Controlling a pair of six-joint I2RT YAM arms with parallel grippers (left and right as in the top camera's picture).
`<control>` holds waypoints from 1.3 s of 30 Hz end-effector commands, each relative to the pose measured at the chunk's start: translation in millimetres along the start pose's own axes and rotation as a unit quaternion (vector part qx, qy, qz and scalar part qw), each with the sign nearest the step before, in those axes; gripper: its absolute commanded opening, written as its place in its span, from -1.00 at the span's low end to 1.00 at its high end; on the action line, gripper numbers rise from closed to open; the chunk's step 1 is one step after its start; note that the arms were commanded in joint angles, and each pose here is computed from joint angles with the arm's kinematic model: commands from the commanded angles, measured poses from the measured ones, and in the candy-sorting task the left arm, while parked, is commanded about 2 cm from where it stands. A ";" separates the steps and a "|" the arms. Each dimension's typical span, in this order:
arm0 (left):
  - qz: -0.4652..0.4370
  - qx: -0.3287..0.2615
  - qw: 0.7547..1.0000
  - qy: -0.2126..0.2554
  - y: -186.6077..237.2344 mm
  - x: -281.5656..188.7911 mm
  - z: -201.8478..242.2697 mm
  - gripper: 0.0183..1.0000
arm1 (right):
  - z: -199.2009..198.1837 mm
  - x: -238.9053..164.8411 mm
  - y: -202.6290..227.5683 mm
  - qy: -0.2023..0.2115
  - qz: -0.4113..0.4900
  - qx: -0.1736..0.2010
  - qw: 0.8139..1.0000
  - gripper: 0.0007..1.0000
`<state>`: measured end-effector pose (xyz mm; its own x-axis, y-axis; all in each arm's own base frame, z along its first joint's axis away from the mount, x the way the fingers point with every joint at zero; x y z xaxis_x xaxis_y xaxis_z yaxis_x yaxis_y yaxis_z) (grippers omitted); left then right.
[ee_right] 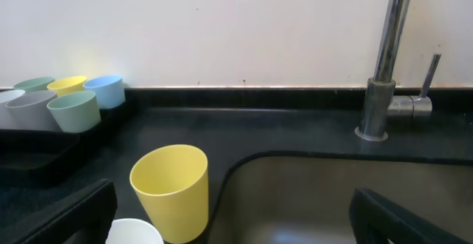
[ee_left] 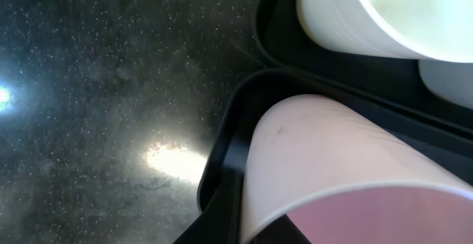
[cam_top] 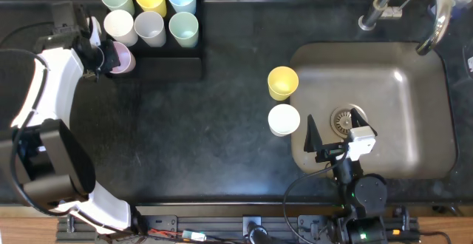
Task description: Store Cups
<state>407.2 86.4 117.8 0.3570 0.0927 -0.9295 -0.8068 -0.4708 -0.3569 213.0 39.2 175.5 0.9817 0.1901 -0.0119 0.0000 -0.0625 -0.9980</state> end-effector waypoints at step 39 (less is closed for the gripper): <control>-0.138 -0.028 0.990 -0.012 -16.1 -135.1 -19.4 0.36 | 0.2 0.3 3.2 -0.001 0.000 -0.002 1.000 0.99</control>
<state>382.5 79.5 172.9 0.3930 0.1774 -0.9023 -0.7507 -0.5049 -0.4262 212.9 39.3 175.6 0.9815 0.1909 -0.0119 0.0000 -0.0621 -0.9981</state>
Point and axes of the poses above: each gripper's point midway between its finger pads, its own x axis out along the fingers, its own z axis along the line the jaws close on, y = z × x, the point moved 3 cm from there along -x, back along the fingers, and after that the axes turned 9 degrees about -x, right-handed, at the moved point
